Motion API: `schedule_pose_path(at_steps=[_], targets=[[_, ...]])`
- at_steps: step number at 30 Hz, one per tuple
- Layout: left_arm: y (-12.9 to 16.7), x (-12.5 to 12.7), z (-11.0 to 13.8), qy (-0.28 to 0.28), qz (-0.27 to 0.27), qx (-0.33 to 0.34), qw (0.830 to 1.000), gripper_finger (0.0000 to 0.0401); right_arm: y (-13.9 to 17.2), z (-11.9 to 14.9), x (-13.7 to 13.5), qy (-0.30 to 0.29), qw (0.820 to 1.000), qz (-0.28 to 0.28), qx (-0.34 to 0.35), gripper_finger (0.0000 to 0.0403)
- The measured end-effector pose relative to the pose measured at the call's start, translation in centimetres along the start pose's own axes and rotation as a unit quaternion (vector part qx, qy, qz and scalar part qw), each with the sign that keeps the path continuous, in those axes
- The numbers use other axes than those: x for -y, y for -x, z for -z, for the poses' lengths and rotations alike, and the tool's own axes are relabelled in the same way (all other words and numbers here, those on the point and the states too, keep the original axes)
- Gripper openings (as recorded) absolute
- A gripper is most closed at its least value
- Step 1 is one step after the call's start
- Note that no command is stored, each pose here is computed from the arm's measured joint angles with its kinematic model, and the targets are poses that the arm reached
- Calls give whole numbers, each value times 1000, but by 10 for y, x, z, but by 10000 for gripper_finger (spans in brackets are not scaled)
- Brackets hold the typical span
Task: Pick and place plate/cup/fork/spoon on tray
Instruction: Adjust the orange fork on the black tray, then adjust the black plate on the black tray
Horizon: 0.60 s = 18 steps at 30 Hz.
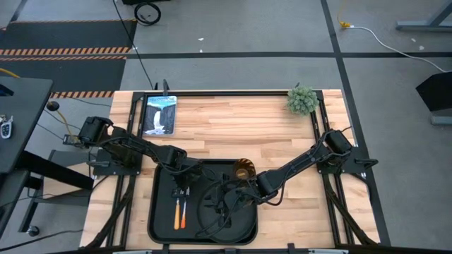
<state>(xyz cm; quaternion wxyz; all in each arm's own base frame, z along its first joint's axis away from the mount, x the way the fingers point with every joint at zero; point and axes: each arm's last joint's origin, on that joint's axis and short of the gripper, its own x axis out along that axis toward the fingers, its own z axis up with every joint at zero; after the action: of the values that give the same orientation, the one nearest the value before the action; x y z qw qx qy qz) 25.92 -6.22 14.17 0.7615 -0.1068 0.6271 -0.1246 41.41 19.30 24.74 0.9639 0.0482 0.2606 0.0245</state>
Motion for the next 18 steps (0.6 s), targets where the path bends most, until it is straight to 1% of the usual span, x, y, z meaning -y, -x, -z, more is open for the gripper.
schedule_pose_path(at_steps=[11,15,18], targets=[[0,0,0,8,3,0,1000,170,0,0,0,0,1000,0,1,114],[6,3,-3,8,12,8,1000,189,0,-1,0,-2,1000,-2,7,114],[17,7,-6,3,14,19,1000,196,0,-2,-1,-3,1000,-3,9,114]])
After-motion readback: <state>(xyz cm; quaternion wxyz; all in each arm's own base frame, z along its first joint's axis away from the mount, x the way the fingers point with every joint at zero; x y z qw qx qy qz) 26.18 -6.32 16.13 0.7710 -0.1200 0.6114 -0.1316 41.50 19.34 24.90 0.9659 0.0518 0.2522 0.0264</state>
